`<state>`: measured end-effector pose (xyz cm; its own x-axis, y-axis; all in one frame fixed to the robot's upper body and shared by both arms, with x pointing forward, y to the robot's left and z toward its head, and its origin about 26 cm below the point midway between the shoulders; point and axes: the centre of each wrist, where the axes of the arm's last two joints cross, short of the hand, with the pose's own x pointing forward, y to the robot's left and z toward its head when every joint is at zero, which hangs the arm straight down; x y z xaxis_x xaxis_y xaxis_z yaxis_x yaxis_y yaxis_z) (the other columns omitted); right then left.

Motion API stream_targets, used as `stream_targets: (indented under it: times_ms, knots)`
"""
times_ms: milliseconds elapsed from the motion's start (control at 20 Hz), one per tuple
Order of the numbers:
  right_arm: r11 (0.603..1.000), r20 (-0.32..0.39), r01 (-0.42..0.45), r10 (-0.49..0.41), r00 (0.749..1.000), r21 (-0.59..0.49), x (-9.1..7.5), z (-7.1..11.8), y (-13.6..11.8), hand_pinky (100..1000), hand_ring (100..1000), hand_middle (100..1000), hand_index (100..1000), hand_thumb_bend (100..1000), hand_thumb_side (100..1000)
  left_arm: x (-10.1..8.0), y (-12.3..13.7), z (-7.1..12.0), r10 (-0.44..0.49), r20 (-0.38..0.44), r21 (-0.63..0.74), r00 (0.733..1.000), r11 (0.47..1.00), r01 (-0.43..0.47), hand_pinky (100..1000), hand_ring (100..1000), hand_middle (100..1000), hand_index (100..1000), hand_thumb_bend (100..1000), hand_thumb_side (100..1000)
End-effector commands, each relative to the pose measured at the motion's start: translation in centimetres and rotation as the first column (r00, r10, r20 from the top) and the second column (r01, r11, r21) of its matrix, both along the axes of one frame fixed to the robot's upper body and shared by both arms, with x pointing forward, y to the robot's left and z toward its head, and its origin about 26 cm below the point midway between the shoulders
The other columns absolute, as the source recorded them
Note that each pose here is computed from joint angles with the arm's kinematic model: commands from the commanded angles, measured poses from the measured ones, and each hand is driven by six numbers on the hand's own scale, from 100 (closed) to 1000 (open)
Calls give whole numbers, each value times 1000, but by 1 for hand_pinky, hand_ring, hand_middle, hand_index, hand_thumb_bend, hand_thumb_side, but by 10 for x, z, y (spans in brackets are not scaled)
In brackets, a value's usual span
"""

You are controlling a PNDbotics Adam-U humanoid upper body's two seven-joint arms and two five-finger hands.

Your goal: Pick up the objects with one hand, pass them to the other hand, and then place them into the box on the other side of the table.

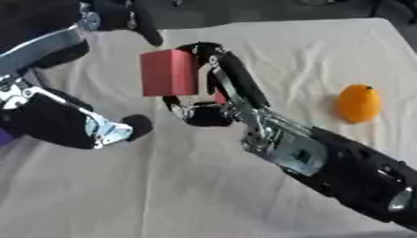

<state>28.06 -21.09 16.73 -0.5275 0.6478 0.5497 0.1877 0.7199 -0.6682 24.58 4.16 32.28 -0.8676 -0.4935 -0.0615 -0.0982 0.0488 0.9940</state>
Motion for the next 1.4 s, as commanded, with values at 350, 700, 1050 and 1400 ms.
stream_targets:
  times_ms: [350, 700, 1050, 1400]
  knots:
    - [999, 10, 28, -28, 1000, 25, 1, 10, 5, 243, 586, 409, 431, 340, 100, 19, -13, -9, 39, 48, -94, 998, 995, -35, 891, 775, 756, 791, 510, 238]
    - [999, 20, 27, -27, 999, 29, 2, 11, 7, 243, 585, 408, 430, 339, 100, 39, -24, -28, 71, 50, -88, 996, 994, -67, 884, 770, 749, 786, 502, 218]
    - [999, 39, 26, -27, 999, 29, 2, 12, 8, 244, 583, 408, 430, 339, 100, 50, -27, -36, 86, 49, -78, 995, 994, -82, 881, 772, 749, 786, 509, 226]
    - [999, 52, 18, -19, 998, 32, 2, 13, 9, 245, 580, 408, 429, 343, 100, 64, -31, -46, 115, 54, -79, 992, 991, -111, 885, 777, 757, 814, 507, 236]
